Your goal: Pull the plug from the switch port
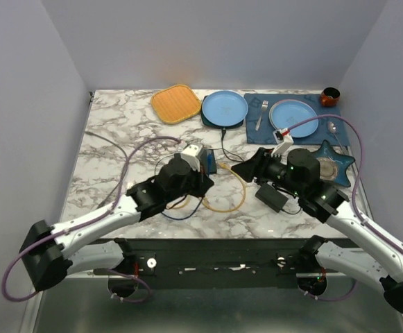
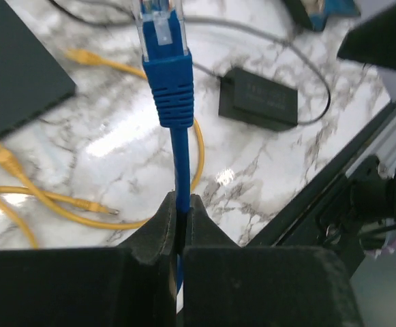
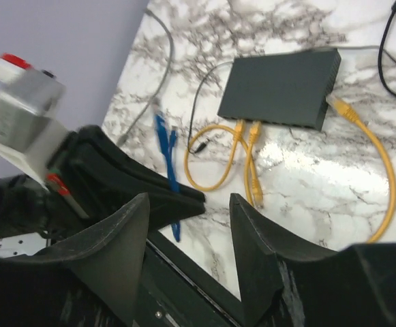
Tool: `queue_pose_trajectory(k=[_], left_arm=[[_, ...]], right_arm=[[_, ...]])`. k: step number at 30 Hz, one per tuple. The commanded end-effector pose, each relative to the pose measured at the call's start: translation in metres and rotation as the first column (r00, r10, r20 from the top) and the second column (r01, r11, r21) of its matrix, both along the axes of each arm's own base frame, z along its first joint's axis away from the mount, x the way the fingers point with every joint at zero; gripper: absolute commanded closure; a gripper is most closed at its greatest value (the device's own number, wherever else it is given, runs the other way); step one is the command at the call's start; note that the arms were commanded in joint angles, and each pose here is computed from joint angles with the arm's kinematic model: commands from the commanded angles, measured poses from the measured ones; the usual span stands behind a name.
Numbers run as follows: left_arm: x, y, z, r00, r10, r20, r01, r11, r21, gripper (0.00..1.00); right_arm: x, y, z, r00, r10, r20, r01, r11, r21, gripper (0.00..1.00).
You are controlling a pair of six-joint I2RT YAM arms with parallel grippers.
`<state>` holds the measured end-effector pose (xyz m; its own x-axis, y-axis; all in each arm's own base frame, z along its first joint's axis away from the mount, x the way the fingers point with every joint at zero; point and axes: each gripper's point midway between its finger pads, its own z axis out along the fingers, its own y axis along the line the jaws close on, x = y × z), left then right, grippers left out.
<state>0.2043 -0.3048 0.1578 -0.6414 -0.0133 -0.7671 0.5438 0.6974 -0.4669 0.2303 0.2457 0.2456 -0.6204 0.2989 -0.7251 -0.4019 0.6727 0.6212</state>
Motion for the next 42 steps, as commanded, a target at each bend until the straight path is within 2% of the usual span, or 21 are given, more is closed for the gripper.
queue_pose_trajectory(k=[1, 5, 6, 9, 12, 13, 16, 17, 18, 19, 20, 22, 23, 26, 30, 33, 34, 38, 39, 41, 42], left_arm=[[0.034, 0.071, 0.095, 0.943, 0.288, 0.168, -0.299, 0.953, 0.048, 1.0], [0.07, 0.125, 0.123, 0.879, 0.449, 0.158, -0.472, 0.866, 0.163, 1.0], [0.089, 0.151, 0.12, 0.835, 0.534, 0.13, -0.55, 0.81, 0.205, 1.0], [0.115, 0.17, 0.115, 0.805, 0.593, 0.022, -0.586, 0.789, 0.186, 1.0], [0.15, 0.228, 0.089, 0.67, 0.742, -0.029, -0.708, 0.65, 0.276, 1.0], [0.165, 0.263, 0.076, 0.587, 0.807, -0.058, -0.758, 0.573, 0.312, 1.0], [0.182, 0.301, 0.053, 0.483, 0.856, -0.181, -0.795, 0.516, 0.318, 1.0], [0.185, 0.331, 0.051, 0.406, 0.893, -0.192, -0.837, 0.448, 0.315, 0.98], [0.187, 0.346, 0.047, 0.369, 0.909, -0.192, -0.848, 0.414, 0.33, 0.94], [0.194, 0.354, 0.04, 0.344, 0.918, -0.199, -0.848, 0.394, 0.355, 0.85], [0.196, 0.362, 0.036, 0.321, 0.925, -0.202, -0.848, 0.375, 0.375, 0.55], [0.206, 0.359, 0.027, 0.339, 0.915, -0.217, -0.829, 0.4, 0.391, 0.23], [0.208, 0.356, 0.026, 0.347, 0.912, -0.22, -0.825, 0.408, 0.39, 0.01], [0.208, 0.348, 0.032, 0.376, 0.908, -0.185, -0.836, 0.419, 0.355, 0.01], [0.207, 0.322, 0.051, 0.439, 0.881, -0.179, -0.863, 0.468, 0.187, 0.01], [0.193, 0.265, 0.054, 0.551, 0.824, -0.131, -0.81, 0.566, 0.153, 0.01], [0.181, 0.226, 0.049, 0.626, 0.77, -0.123, -0.753, 0.638, 0.16, 0.01], [0.153, 0.167, 0.022, 0.685, 0.715, -0.137, -0.703, 0.699, 0.133, 0.01], [0.158, 0.154, 0.029, 0.694, 0.706, -0.142, -0.709, 0.704, 0.033, 0.01], [0.138, 0.152, 0.005, 0.694, 0.698, -0.175, -0.713, 0.7, -0.04, 0.01], [0.14, 0.143, 0.016, 0.705, 0.679, -0.207, -0.709, 0.685, -0.169, 0.01]], right_arm=[[-0.002, -0.02, 0.012, 0.995, -0.07, 0.065, 0.07, 0.997, -0.008, 0.41], [0.0, -0.027, 0.005, 0.993, -0.108, 0.056, 0.109, 0.994, -0.02, 0.41], [0.001, -0.027, -0.001, 0.993, -0.111, 0.044, 0.113, 0.993, -0.029, 0.41], [0.0, -0.023, -0.016, 0.995, -0.1, -0.002, 0.1, 0.994, -0.049, 0.42], [-0.003, -0.022, -0.028, 0.995, -0.093, -0.032, 0.091, 0.994, -0.057, 0.43], [-0.003, -0.022, -0.03, 0.995, -0.09, -0.034, 0.088, 0.994, -0.062, 0.43], [-0.005, -0.025, -0.036, 0.996, -0.089, -0.026, 0.087, 0.993, -0.079, 0.43], [-0.004, -0.026, -0.036, 0.996, -0.092, -0.02, 0.09, 0.992, -0.085, 0.43], [-0.004, -0.027, -0.038, 0.995, -0.095, -0.018, 0.093, 0.991, -0.093, 0.43], [-0.003, -0.028, -0.04, 0.996, -0.094, -0.014, 0.092, 0.99, -0.104, 0.43], [-0.002, -0.029, -0.043, 0.995, -0.1, -0.012, 0.098, 0.989, -0.115, 0.43], [0.002, -0.029, -0.048, 0.995, -0.098, -0.01, 0.095, 0.985, -0.145, 0.43], [0.004, -0.028, -0.049, 0.995, -0.095, -0.006, 0.093, 0.984, -0.154, 0.43], [0.01, -0.024, -0.051, 0.996, -0.084, 0.004, 0.083, 0.979, -0.185, 0.42], [0.016, -0.013, -0.046, 0.998, -0.034, 0.06, 0.044, 0.984, -0.172, 0.35], [0.021, 0.0, -0.042, 0.996, 0.018, 0.088, -0.003, 0.987, -0.159, 0.31], [0.024, 0.004, -0.041, 0.995, 0.03, 0.095, -0.014, 0.985, -0.171, 0.3], [0.039, 0.024, -0.045, 0.996, 0.06, 0.063, -0.046, 0.976, -0.211, 0.33], [0.047, 0.028, -0.048, 0.997, 0.051, 0.05, -0.039, 0.975, -0.22, 0.33], [0.054, 0.034, -0.049, 0.999, 0.033, 0.037, -0.024, 0.979, -0.204, 0.35], [0.057, 0.039, -0.049, 0.999, 0.039, 0.037, -0.031, 0.98, -0.196, 0.37]])
